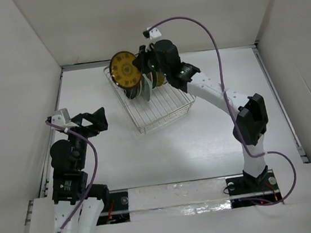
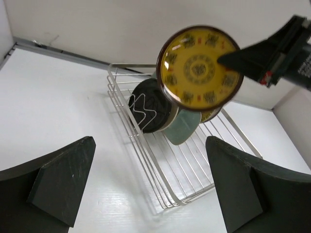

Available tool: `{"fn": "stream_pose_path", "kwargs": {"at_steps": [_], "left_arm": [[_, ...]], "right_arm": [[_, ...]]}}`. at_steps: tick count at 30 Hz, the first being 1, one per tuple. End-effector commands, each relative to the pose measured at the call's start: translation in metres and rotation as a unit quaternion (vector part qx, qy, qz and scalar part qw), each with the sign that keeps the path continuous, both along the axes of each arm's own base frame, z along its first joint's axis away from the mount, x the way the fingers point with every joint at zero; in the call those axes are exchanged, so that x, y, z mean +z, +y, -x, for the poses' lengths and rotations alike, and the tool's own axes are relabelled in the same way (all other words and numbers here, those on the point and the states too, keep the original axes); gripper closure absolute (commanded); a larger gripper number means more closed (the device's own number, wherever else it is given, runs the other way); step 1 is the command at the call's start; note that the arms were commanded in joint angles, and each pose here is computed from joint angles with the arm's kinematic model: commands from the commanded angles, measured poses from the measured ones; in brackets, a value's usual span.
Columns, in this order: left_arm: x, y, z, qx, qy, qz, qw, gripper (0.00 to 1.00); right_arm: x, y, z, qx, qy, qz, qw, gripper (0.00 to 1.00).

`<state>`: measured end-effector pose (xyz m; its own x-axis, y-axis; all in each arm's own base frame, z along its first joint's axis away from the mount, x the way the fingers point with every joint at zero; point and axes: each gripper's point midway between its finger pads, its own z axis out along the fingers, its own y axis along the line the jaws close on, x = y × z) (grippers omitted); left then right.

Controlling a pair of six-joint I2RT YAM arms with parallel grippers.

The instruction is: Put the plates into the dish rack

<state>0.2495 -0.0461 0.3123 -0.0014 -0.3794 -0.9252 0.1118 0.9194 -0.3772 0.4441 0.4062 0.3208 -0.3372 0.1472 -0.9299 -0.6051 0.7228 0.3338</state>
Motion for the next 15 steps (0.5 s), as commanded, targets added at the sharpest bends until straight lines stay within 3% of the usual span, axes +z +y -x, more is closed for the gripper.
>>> {"fn": "stream_pose_path", "kwargs": {"at_steps": [1,2,4,7,15], "left_arm": [[0.000,0.013,0.001,0.039,-0.014,-0.013,0.999,0.02],[-0.002,0.010,0.001,0.033,-0.013,-0.014,0.999,0.02],[-0.003,0.006,0.000,0.025,-0.013,-0.017,0.999,0.03],[-0.005,0.003,0.002,0.019,-0.011,-0.019,1.000,0.03],[-0.003,0.002,0.005,0.016,-0.018,-0.016,1.000,0.04]], "right_arm": [[0.004,-0.026,-0.034,-0.186,-0.041,0.084,0.978,1.00],[0.027,-0.024,-0.039,-0.204,-0.059,0.074,0.975,1.00],[0.001,-0.015,-0.049,-0.229,-0.052,0.117,0.965,1.00],[0.001,-0.019,-0.063,-0.283,-0.071,0.147,0.945,1.00],[-0.014,-0.002,-0.067,-0.297,-0.098,0.177,0.933,1.00]]}}
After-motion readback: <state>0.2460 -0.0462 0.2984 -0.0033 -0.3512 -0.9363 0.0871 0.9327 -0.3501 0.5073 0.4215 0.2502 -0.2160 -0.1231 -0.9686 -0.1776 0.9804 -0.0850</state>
